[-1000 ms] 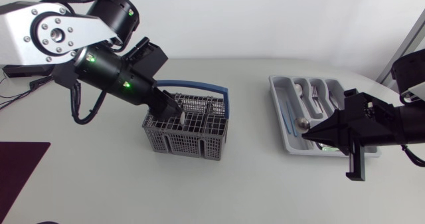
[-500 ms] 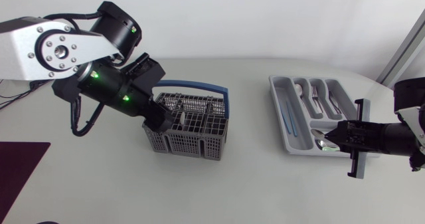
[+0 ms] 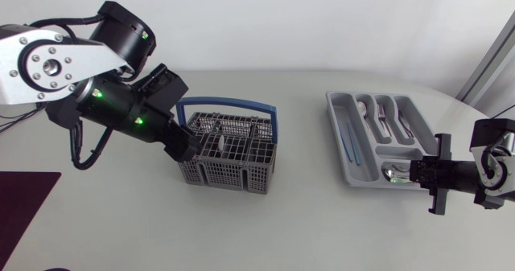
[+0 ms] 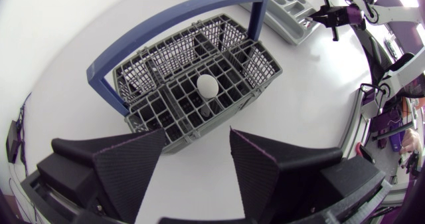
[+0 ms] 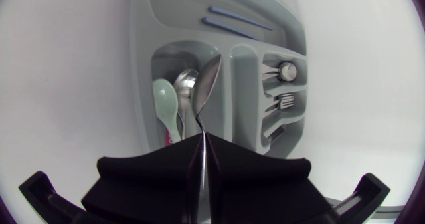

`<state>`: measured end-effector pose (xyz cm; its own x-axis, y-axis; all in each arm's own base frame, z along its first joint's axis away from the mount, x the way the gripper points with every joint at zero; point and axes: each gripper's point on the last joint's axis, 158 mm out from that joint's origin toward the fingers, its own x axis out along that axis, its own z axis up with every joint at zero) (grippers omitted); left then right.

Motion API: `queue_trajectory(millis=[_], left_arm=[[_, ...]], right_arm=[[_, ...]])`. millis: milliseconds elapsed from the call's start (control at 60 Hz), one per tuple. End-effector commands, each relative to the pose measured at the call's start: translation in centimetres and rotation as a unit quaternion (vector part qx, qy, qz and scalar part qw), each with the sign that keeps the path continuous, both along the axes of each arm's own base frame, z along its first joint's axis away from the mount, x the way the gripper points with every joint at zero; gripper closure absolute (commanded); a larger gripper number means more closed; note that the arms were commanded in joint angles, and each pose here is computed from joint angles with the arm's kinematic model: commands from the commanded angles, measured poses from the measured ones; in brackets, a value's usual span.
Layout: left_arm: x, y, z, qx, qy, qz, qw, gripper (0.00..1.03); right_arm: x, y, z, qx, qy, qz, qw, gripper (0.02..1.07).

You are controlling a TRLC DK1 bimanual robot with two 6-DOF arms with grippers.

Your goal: Unload the cutlery basket into the drawer organizer.

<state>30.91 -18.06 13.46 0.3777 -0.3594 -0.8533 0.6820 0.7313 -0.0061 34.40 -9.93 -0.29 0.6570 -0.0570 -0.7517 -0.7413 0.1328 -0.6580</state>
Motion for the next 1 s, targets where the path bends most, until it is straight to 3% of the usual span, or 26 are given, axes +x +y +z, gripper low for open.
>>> queue_trajectory(millis=[0, 117, 133, 233, 317, 483, 650, 983], left_arm=[[-0.3, 0.6, -0.2, 0.006, -0.003, 0.000, 1.000, 0.17], [-0.5, 0.8, -0.1, 0.005, -0.005, 0.002, 1.000, 0.17], [-0.5, 0.9, -0.1, 0.005, -0.006, 0.002, 1.000, 0.17], [-0.5, 1.4, 0.1, 0.004, -0.010, 0.007, 1.000, 0.17], [-0.6, 1.8, 0.1, 0.004, -0.010, 0.011, 1.000, 0.17], [-1.0, 2.1, -0.1, 0.004, -0.008, 0.014, 1.000, 0.17], [-1.3, 2.5, -0.3, 0.004, -0.008, 0.017, 1.000, 0.17], [-0.5, 4.9, -1.8, 0.007, -0.014, 0.041, 0.999, 0.17]], right_arm=[[-0.8, -0.5, -1.7, -0.025, 0.009, 0.009, 1.000, 0.92], [-0.8, -0.5, -1.4, -0.028, 0.002, 0.004, 1.000, 0.67], [-0.7, -0.4, -0.7, -0.027, -0.006, 0.001, 1.000, 0.56], [-0.5, 0.4, 1.6, -0.018, -0.028, -0.009, 0.999, 0.28], [-0.4, 1.9, 3.9, 0.007, -0.031, -0.023, 0.999, 0.12], [-1.4, 8.5, 9.8, 0.125, -0.011, -0.056, 0.990, 0.11], [-3.2, 16.7, 12.9, 0.225, 0.044, -0.060, 0.971, 0.11], [-5.4, 29.7, 14.3, 0.323, 0.138, -0.082, 0.933, 0.11]])
